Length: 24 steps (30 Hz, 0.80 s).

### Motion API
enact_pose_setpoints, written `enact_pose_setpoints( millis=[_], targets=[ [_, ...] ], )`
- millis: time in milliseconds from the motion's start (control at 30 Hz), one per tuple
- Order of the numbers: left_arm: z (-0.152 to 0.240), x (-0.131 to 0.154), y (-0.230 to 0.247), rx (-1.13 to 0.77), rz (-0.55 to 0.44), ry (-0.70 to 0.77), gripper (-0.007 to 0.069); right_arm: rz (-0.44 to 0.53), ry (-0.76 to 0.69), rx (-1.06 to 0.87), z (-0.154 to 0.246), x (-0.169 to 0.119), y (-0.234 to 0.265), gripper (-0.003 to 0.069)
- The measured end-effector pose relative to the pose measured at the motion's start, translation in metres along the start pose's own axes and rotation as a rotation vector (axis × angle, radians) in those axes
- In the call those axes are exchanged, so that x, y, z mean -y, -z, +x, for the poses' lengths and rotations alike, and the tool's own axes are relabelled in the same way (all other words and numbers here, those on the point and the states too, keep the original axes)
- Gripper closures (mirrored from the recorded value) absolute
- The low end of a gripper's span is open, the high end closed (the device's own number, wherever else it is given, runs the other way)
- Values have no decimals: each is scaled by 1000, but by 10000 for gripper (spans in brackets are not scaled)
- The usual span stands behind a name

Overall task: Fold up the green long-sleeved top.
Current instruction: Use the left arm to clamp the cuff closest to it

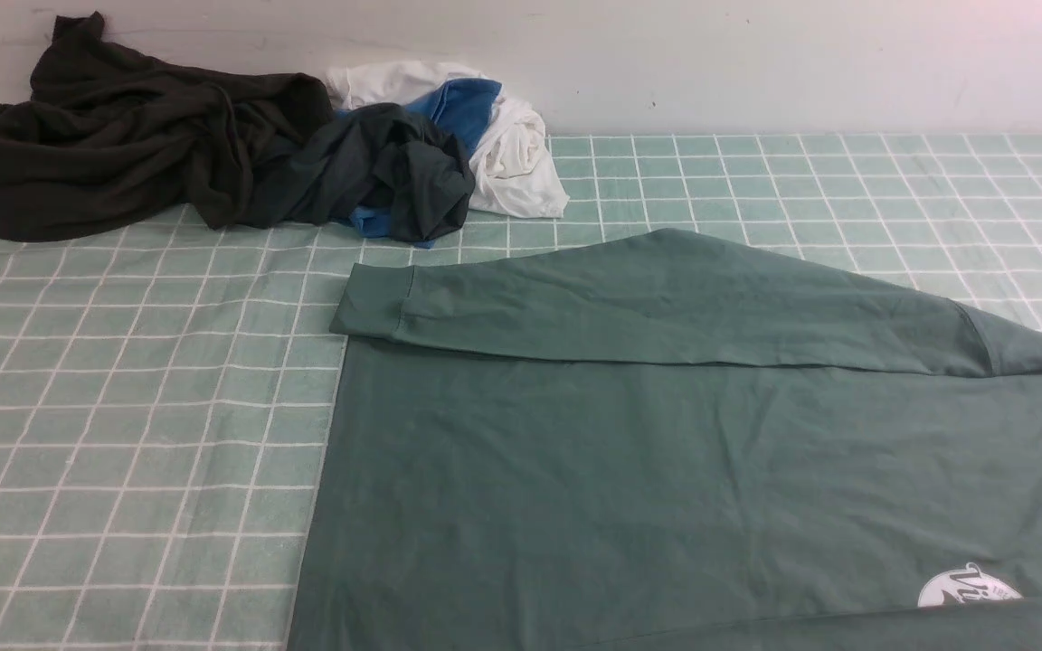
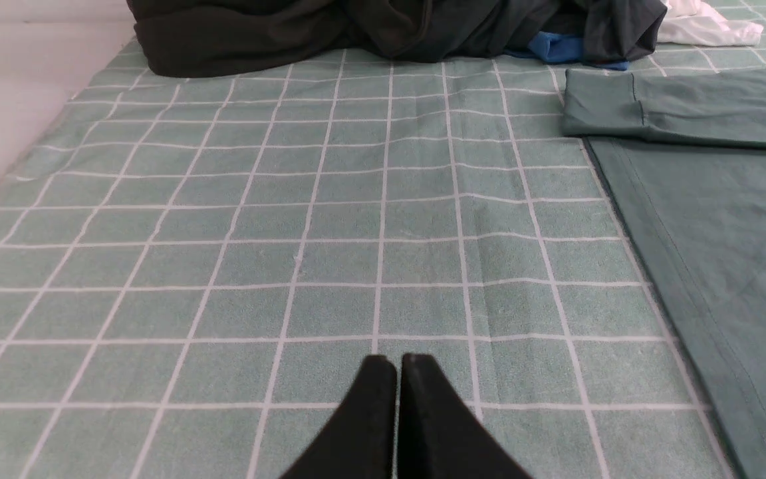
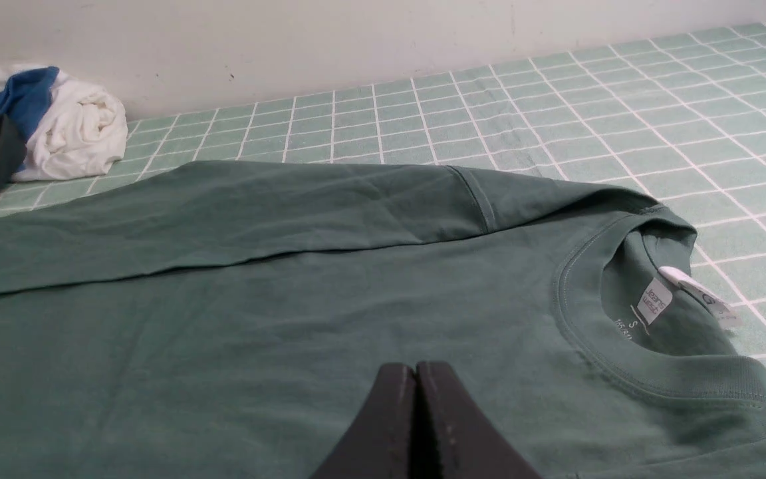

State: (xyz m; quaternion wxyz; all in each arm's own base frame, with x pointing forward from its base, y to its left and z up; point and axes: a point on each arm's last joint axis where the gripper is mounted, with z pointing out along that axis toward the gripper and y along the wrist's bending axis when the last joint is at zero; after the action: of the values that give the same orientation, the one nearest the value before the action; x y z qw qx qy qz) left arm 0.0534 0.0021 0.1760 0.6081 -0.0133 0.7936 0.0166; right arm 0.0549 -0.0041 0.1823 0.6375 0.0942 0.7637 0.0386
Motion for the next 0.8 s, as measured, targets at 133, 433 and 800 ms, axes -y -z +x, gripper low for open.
enact_pose_setpoints(
  millis=[133,433,800],
  targets=[
    [0,0,0,0,0,0,628,0,0,0,0,0,0,673],
    [0,0,0,0,0,0,628,0,-8,0,0,0,0,673],
    [0,0,0,0,0,1,628,0,-10,0,0,0,0,673]
  ],
)
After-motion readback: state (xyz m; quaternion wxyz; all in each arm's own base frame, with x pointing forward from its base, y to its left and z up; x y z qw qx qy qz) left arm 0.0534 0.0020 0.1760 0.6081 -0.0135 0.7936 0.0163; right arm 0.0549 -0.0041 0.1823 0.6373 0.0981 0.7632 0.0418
